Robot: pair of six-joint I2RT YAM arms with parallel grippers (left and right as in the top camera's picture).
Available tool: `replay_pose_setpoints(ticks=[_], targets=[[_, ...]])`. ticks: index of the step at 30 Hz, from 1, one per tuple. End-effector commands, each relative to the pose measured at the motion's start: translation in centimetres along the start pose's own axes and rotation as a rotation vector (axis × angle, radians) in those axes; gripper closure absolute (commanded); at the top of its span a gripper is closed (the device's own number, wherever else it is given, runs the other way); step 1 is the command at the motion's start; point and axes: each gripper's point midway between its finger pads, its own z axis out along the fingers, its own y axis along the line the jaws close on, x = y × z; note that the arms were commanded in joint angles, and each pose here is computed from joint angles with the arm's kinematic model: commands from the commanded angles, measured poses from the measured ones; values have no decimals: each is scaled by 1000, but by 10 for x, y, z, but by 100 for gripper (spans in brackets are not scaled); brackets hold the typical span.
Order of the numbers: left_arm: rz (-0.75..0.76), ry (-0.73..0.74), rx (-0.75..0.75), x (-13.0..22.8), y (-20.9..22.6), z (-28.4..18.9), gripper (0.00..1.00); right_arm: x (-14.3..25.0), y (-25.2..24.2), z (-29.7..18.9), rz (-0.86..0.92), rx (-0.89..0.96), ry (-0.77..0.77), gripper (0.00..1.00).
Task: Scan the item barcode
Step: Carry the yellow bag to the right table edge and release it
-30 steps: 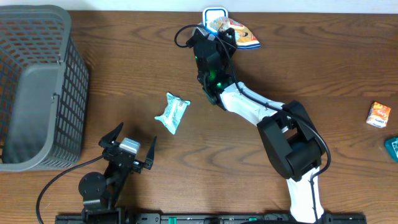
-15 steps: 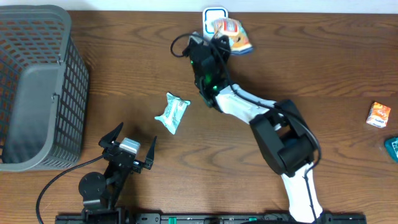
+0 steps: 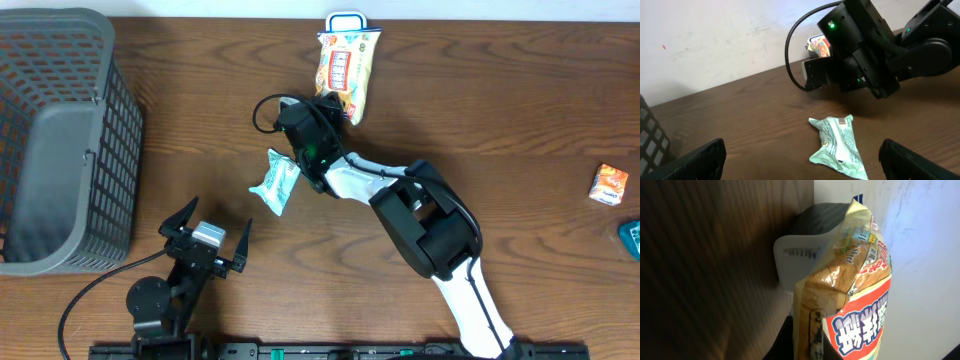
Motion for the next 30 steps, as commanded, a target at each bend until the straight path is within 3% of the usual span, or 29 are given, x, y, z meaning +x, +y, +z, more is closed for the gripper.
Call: replay_pose_setpoints(ticks=[1,7,11,17,24,30], targets=[[-10,41,28,16,-6,1,2,5,-5,1,48,17,32,99],[-9,40,27,16,-6,1,2,44,-47,1,158,111,184,99],[-9,40,27,16,-6,1,2,91,-76,7,238,95,285,99],[-9,40,28,16,-6,1,2,205,-96,24,507,29,495,99],[-10,41,27,16,-6,1,2,344,-60,46,786,-108,749,99],[-9,41,27,16,-6,1,2,448,-58,43,931,-42,940,99]])
